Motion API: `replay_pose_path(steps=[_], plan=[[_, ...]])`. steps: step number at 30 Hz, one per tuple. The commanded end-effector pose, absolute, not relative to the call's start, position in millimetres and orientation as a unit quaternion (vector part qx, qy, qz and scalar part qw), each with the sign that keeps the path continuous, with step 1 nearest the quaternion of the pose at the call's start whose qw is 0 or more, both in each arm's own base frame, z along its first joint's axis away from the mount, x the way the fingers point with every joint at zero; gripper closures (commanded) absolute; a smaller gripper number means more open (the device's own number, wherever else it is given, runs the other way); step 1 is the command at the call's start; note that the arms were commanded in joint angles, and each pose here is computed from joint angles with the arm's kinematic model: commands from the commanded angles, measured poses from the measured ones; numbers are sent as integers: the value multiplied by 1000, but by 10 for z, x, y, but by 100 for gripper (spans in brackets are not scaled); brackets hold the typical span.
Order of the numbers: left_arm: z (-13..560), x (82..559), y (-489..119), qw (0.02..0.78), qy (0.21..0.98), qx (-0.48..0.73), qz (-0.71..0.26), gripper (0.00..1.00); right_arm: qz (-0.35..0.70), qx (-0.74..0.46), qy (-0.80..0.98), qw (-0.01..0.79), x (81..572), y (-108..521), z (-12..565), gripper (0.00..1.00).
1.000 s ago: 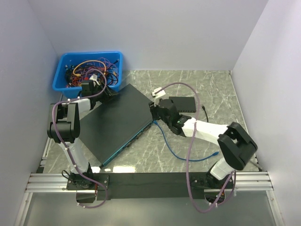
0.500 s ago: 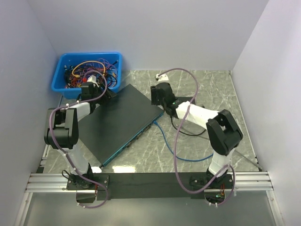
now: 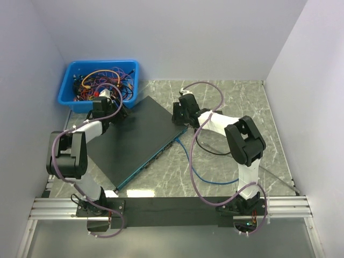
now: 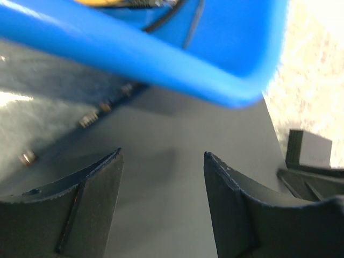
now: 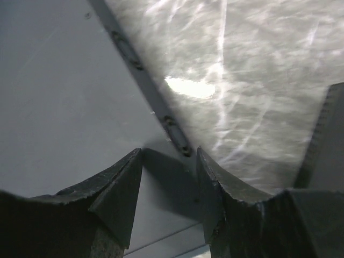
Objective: Insert the plug into the switch port
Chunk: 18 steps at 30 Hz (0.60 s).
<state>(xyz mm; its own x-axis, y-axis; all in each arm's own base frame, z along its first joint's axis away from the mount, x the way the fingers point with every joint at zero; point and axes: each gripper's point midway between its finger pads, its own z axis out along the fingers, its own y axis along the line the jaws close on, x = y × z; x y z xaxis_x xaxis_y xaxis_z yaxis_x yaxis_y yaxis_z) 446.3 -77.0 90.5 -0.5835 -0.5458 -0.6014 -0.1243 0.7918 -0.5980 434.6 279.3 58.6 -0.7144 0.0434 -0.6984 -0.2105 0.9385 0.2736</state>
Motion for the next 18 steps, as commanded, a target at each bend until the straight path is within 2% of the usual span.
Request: replay_pose_path(steps=[1,13,18], plan=[[1204,4363,-814,437,847,-175,-247,33,219,-59,915,333,4131,3024,487,48],[1773,4131,-870,477,826,-166,-252,33,291,-140,898,300,3479,3797,585,51],[1867,4074,-900,481,823,-162,-255,34,309,-156,892,292,3340,3936,629,51]])
